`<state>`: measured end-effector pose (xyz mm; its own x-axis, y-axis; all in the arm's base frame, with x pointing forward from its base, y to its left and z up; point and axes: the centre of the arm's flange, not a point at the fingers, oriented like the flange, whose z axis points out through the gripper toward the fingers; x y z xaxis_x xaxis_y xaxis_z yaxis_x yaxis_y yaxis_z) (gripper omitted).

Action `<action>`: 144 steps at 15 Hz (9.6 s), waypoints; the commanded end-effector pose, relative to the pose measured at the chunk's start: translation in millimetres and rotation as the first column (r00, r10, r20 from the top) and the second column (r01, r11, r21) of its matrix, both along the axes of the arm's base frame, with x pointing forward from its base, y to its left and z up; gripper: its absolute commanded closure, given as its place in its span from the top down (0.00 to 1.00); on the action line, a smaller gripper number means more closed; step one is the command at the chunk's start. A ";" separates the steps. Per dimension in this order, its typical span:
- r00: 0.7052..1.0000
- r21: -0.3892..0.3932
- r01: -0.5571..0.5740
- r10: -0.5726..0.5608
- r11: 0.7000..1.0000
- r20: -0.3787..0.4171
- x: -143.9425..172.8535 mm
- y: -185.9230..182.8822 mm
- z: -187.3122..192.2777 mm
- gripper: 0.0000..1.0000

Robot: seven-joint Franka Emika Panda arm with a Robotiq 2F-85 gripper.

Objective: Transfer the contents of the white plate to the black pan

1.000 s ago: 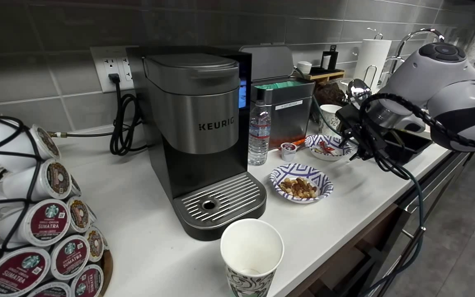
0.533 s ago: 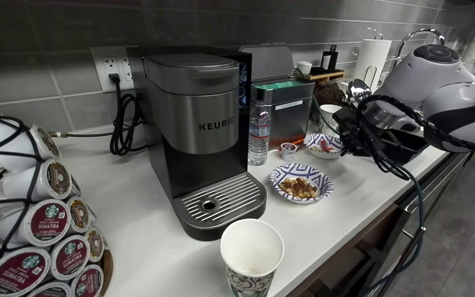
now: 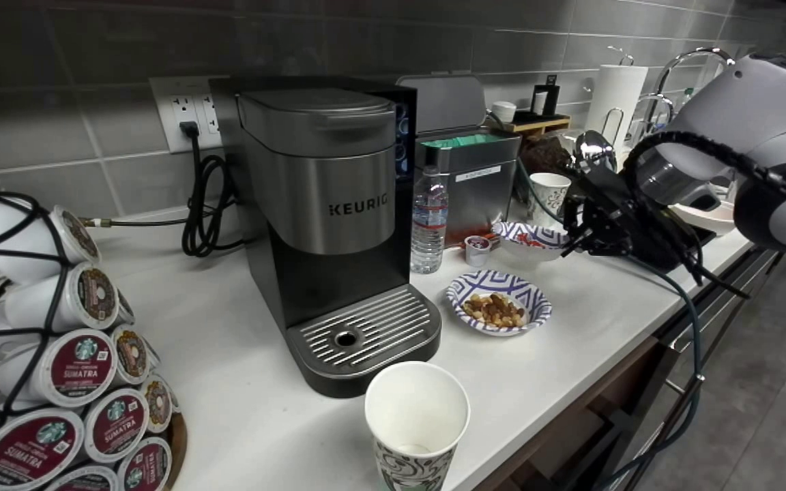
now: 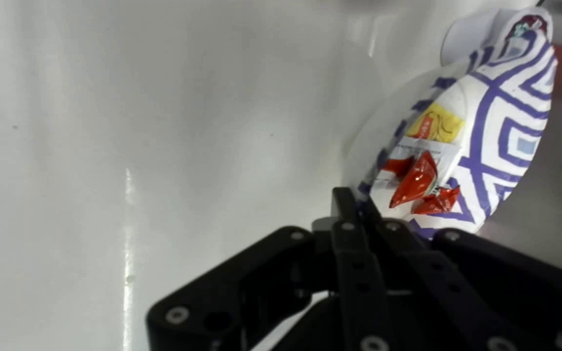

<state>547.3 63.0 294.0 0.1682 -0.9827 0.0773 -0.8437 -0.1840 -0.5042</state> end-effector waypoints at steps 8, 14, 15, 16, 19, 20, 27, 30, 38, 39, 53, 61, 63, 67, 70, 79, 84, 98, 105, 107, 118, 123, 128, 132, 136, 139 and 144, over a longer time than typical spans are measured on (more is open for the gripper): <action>0.982 -0.192 0.143 -0.163 0.971 -0.092 -110.9 -111.5 82.5 0.01; 0.924 -0.477 0.252 -0.355 0.842 -0.139 -112.5 -183.7 118.1 0.01; 0.922 -0.527 0.235 -0.360 0.817 -0.147 -108.9 -182.5 118.8 0.01; 0.927 -0.563 0.208 -0.344 0.800 -0.147 -100.3 -173.6 117.1 0.01; 0.941 -0.666 0.126 -0.301 0.735 -0.154 -82.5 -146.1 109.5 0.01; 0.943 -0.698 0.092 -0.288 0.710 -0.168 -76.6 -138.5 104.8 0.01; 0.879 -0.791 -0.006 -0.374 0.612 -0.296 -46.3 -136.2 53.3 0.01; 0.869 -0.839 -0.008 -0.411 0.544 -0.274 -29.8 -137.5 43.0 0.01; 0.910 -0.959 -0.200 -0.325 0.202 -0.259 -15.0 -95.6 69.6 0.01; 0.904 -0.956 -0.239 -0.322 0.169 -0.283 -15.2 -91.7 68.8 0.01; 0.818 -0.880 -0.469 -0.341 0.071 -0.463 -14.7 -96.4 67.1 0.01; 0.798 -0.833 -0.300 -0.357 0.464 -0.486 -69.4 -146.8 120.5 0.01; 0.789 -0.800 -0.236 -0.372 0.551 -0.489 -78.5 -154.4 122.8 0.01; 0.766 -0.704 -0.115 -0.388 0.701 -0.512 -86.2 -159.8 125.8 0.01; 0.746 -0.614 -0.023 -0.395 0.789 -0.536 -89.3 -160.4 129.7 0.01; 0.676 -0.575 0.277 -0.582 0.770 -0.453 -74.2 -127.3 161.6 0.01; 0.580 -0.621 0.485 -0.758 0.615 -0.297 -43.5 -76.4 179.9 0.01; 0.379 -0.584 0.739 -0.924 0.337 -0.053 -18.8 -39.3 122.1 0.03; 0.580 -0.338 0.768 -0.815 0.543 0.007 2.5 4.8 108.2 0.01; 0.627 -0.234 0.759 -0.779 0.607 0.011 10.0 16.4 109.1 0.01; 0.925 0.060 0.379 -0.376 0.923 -0.062 9.4 95.3 60.2 0.01; 0.894 -0.191 0.409 -0.434 0.892 -0.109 -8.4 88.0 47.7 0.01; 0.869 -0.316 0.417 -0.475 0.852 -0.136 -5.0 81.1 38.1 0.01; 0.853 -0.346 0.472 -0.520 0.811 -0.056 1.9 81.1 11.4 0.01; 0.812 -0.321 0.542 -0.583 0.777 -0.041 4.0 76.3 -15.4 0.01; 0.803 -0.291 0.556 -0.594 0.779 -0.054 9.8 73.2 -14.2 0.35; 0.857 -0.157 0.511 -0.515 0.845 0.018 -11.4 56.0 74.2 0.73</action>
<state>563.8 123.8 321.3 -0.3765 -0.8703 0.3176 -0.8785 0.2265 -0.4207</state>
